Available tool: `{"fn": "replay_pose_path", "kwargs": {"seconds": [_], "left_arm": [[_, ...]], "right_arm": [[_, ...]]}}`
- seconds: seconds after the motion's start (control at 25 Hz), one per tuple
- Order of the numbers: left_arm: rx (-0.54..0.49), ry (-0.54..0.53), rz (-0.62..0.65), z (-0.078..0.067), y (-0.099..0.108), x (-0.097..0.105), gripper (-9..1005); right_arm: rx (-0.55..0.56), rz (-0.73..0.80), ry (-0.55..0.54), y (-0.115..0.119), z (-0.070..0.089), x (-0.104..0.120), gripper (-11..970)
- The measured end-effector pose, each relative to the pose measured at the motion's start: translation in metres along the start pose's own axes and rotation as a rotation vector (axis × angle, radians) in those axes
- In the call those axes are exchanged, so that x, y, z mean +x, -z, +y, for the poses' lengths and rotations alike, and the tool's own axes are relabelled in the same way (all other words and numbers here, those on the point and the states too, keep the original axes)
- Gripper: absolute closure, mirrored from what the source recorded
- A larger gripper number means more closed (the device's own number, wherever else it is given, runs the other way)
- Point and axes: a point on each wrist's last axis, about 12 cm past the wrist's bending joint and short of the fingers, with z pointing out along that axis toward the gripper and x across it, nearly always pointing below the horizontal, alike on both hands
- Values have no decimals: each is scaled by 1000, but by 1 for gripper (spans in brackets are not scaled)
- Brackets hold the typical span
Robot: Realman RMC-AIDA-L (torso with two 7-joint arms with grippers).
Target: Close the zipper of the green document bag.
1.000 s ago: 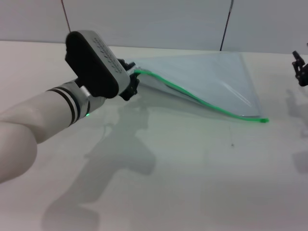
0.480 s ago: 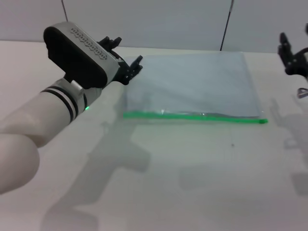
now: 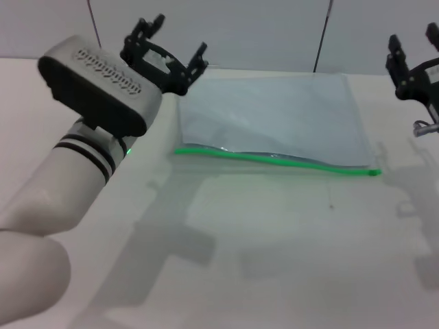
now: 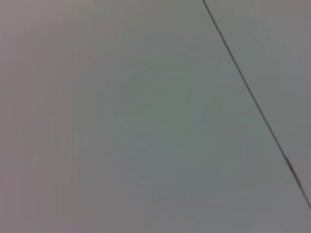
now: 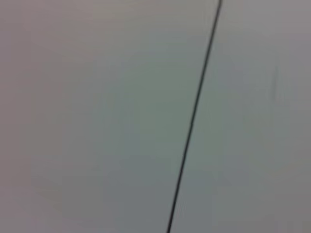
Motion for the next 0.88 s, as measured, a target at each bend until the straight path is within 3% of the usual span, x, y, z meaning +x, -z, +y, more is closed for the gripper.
{"fn": "replay_pose_path", "kwargs": {"seconds": [0.4,0.88], "left_arm": [[-96,80,-95,3,10,5,218],[-89,77,-91,1,9,7,221]], "right_arm": [[139,-16,-25,6,-4,5,389],[155,-16,-38,3,-6,5,389]]}}
